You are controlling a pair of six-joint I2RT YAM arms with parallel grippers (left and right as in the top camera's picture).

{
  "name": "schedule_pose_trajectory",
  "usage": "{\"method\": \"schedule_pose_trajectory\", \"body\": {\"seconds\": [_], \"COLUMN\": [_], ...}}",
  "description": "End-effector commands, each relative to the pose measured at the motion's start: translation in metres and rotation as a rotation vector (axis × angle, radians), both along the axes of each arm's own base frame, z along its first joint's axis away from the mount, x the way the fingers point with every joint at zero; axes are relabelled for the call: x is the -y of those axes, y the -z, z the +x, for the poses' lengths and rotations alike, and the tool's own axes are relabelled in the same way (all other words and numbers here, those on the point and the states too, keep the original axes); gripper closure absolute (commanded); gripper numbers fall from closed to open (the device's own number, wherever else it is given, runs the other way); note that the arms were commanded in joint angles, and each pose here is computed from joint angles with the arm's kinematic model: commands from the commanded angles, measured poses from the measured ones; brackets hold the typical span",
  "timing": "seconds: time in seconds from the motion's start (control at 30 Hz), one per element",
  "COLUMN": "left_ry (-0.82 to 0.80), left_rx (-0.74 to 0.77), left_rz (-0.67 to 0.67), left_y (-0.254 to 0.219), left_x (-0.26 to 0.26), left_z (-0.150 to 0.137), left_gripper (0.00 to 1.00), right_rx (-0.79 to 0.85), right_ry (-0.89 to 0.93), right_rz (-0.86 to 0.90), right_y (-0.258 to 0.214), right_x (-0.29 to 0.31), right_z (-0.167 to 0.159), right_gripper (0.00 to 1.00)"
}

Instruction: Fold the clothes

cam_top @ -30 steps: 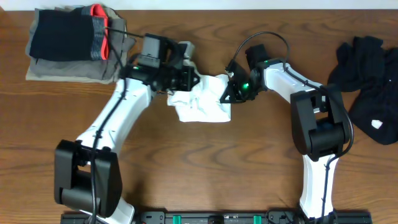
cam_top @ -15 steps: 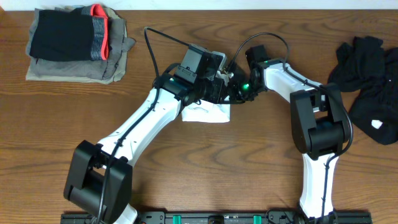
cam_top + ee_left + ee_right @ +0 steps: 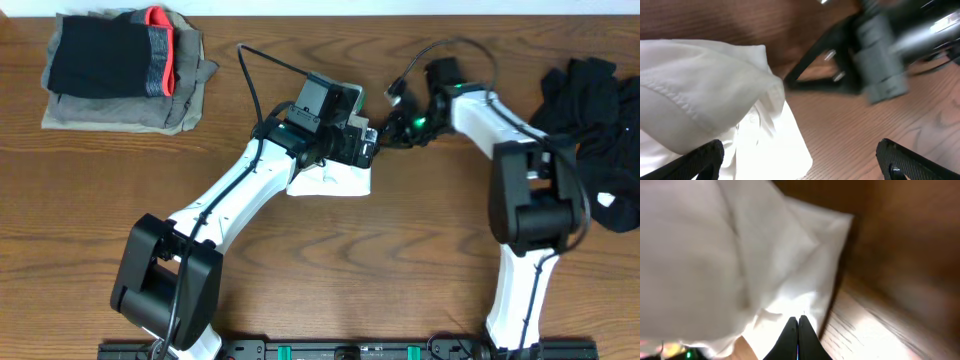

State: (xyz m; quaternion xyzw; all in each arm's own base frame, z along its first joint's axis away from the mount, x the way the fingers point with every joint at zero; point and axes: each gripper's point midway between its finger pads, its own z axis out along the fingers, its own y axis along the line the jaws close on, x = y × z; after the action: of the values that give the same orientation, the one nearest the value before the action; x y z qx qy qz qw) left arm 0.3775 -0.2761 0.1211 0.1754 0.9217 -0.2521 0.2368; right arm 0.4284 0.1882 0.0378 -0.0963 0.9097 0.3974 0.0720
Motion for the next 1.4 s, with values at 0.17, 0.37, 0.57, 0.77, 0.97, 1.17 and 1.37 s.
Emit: {"method": "schedule_pose_trajectory", "body": {"seconds": [0.17, 0.37, 0.57, 0.77, 0.97, 1.17, 1.37], "left_ry": [-0.001, -0.217, -0.441, -0.577, -0.594, -0.604, -0.61], "left_rx": [0.082, 0.246, 0.326, 0.223, 0.172, 0.175, 0.177], "left_rz": [-0.062, -0.119, -0.12, -0.06, -0.04, -0.026, -0.019], "left_y": [-0.045, -0.135, -0.187, -0.169, -0.157, -0.156, -0.155], "left_x": [0.002, -0.067, -0.166, -0.222, -0.228, -0.231, -0.233], "left_z": [0.01, 0.031, 0.024, 0.01, 0.005, 0.005, 0.006], "left_gripper": [0.02, 0.02, 0.02, 0.02, 0.02, 0.02, 0.02], "right_rx": [0.214, 0.271, 0.329, 0.374, 0.439, 0.461, 0.452], "right_ry": [0.071, -0.017, -0.101, -0.152, -0.184, -0.187, -0.146], "right_rz": [0.002, -0.001, -0.011, -0.111, -0.169, -0.167, -0.211], "right_y": [-0.082, -0.084, -0.084, -0.074, -0.071, -0.073, -0.069], "right_x": [0.03, 0.007, -0.02, -0.045, -0.068, -0.072, -0.056], "right_z": [0.028, 0.022, 0.016, 0.01, 0.009, 0.011, 0.019], "right_gripper": [0.98, 0.8, 0.5, 0.39, 0.44, 0.85, 0.99]}}
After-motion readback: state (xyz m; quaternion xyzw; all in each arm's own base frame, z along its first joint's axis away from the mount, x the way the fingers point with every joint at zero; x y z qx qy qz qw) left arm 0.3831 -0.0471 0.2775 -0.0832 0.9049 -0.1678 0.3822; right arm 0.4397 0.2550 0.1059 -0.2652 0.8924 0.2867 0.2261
